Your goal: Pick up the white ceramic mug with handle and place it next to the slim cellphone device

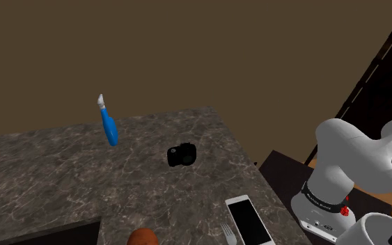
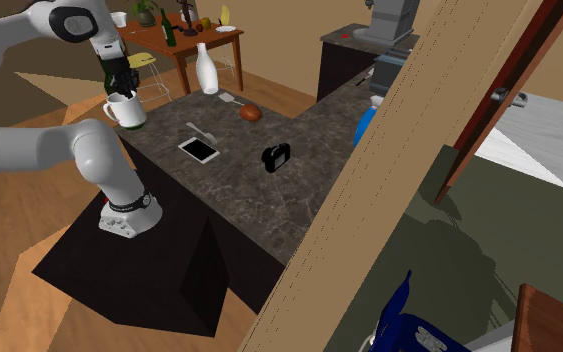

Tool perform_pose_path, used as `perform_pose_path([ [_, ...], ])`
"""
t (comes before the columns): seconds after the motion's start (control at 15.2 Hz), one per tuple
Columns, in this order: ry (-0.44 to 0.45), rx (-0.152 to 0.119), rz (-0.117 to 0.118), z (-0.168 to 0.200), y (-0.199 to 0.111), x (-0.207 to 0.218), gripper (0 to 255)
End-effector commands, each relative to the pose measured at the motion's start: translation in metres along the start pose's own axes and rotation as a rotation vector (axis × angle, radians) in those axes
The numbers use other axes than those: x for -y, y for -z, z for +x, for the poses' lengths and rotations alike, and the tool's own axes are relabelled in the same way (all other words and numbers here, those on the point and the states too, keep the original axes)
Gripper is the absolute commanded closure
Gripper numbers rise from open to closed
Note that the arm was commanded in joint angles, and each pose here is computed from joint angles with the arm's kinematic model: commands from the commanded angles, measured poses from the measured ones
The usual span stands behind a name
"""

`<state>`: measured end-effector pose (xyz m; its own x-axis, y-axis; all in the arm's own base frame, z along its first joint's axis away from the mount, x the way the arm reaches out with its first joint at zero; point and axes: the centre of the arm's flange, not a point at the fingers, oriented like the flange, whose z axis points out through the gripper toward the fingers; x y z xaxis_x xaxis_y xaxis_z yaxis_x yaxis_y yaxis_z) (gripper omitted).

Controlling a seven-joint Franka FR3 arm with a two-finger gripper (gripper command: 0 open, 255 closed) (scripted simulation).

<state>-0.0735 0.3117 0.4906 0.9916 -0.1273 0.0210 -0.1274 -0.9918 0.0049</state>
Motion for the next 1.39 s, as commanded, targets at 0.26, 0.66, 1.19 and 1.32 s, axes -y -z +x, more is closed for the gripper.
perform_pose_path([
  [0.26, 0.0, 0.0, 0.001, -0.001, -0.03, 0.0, 255],
  [0.66, 0.0, 0.0, 0.001, -0.002, -0.062, 0.0, 255],
  [1.19, 0.0, 0.0, 0.001, -0.003, -0.104, 0.001, 255],
  [1.32, 0.0, 0.0, 0.001, -0.003, -0.115, 0.001, 255],
])
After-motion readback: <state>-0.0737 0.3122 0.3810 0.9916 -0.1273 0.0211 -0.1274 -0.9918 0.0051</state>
